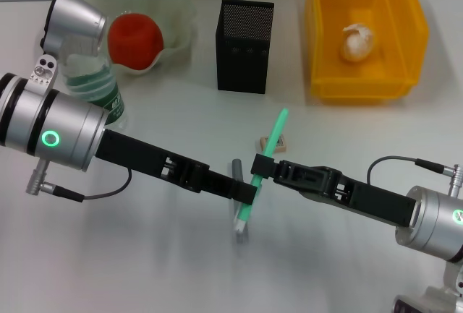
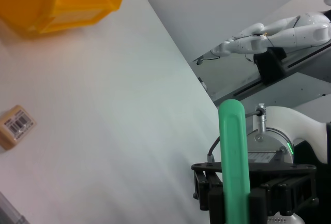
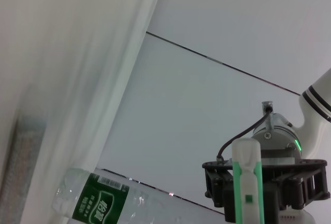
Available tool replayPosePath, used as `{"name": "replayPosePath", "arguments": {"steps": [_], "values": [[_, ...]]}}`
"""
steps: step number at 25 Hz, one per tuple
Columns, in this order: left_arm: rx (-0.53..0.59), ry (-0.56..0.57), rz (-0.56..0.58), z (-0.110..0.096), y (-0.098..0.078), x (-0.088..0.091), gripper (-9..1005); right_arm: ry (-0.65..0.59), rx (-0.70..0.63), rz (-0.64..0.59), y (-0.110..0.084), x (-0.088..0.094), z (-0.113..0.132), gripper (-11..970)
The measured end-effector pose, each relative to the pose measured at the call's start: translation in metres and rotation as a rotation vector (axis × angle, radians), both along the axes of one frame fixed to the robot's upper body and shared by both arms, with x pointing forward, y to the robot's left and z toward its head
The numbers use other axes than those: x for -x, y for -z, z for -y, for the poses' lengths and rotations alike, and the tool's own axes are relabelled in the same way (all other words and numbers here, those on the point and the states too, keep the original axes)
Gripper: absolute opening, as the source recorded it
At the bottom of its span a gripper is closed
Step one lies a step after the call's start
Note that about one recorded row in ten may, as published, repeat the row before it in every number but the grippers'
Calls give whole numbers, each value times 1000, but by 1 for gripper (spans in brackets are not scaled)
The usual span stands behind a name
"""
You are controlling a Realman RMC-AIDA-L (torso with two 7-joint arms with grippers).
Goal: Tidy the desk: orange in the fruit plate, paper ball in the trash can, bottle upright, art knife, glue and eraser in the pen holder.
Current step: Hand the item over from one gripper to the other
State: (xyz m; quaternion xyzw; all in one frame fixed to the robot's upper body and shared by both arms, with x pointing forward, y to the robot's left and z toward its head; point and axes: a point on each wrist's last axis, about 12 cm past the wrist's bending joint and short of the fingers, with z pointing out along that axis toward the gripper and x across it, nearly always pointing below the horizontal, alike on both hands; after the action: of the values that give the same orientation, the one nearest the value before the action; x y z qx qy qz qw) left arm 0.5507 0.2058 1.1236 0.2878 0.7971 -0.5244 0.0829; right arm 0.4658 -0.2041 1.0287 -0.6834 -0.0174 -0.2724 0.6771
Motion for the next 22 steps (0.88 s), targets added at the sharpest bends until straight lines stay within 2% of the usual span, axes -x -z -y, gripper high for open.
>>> {"name": "replayPosePath", "arguments": {"steps": [19, 21, 22], "values": [[8, 22, 36, 2, -4, 0, 133, -1, 4, -3, 0, -1, 0, 179], [-3, 18, 37, 1, -3, -1, 304, -1, 4, -1, 0, -1, 0, 179], [-3, 18, 37, 1, -3, -1, 333, -1, 4, -1, 0, -1, 0, 180]]}}
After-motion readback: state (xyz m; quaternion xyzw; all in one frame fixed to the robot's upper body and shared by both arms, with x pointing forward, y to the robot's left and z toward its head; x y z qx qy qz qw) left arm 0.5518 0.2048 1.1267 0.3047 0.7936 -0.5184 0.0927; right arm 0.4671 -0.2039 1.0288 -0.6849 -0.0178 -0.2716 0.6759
